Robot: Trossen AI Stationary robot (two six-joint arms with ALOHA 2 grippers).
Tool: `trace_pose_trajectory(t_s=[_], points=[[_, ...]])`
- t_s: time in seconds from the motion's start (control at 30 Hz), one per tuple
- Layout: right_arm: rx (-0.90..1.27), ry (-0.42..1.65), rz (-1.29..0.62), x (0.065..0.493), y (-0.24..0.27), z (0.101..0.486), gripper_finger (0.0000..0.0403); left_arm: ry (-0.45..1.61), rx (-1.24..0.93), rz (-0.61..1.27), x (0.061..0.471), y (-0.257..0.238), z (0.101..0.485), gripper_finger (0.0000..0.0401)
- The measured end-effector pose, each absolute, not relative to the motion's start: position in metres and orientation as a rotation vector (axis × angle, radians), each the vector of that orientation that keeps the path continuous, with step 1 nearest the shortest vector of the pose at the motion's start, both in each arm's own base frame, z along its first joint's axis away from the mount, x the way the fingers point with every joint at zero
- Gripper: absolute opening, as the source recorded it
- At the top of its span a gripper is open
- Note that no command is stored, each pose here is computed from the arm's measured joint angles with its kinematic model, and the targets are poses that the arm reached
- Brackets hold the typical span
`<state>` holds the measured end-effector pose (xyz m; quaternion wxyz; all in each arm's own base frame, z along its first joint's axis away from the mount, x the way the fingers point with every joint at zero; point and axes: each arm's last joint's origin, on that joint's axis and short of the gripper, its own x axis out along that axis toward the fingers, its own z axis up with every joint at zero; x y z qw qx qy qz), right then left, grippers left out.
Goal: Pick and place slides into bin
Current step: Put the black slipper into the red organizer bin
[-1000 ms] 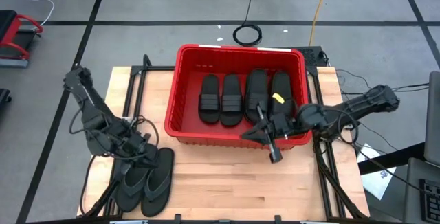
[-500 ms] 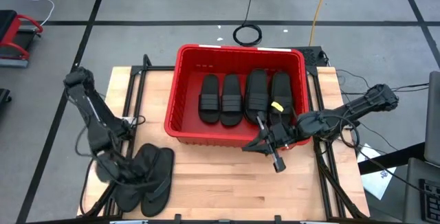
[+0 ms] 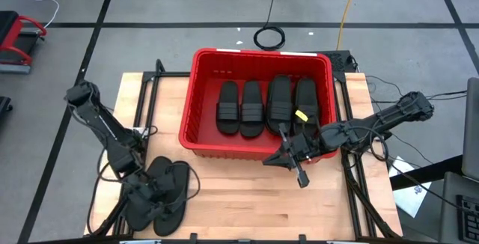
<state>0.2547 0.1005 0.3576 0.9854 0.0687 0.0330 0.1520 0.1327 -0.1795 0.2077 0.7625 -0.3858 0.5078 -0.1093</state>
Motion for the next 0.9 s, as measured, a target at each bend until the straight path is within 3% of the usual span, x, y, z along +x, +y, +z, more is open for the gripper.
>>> trace_pose_trajectory(t_s=[0.23, 0.4, 0.57, 0.9], points=[[0.163, 0.070, 0.305, 0.255, 0.100, 0.358, 0.0000, 1.122, -0.747, -0.173, 0.142, -0.167, 0.200, 0.0288], [0.199, 0.076, 0.304, 0.255, 0.100, 0.358, 0.0000, 1.149, -0.700, -0.170, 0.149, -0.166, 0.192, 0.0325], [0.212, 0.079, 0.303, 0.255, 0.100, 0.358, 0.0000, 1.224, -0.716, -0.137, 0.153, -0.168, 0.181, 0.0317], [0.199, 0.101, 0.301, 0.255, 0.100, 0.355, 0.0000, 1.365, -0.825, -0.049, 0.158, -0.171, 0.166, 0.0240]])
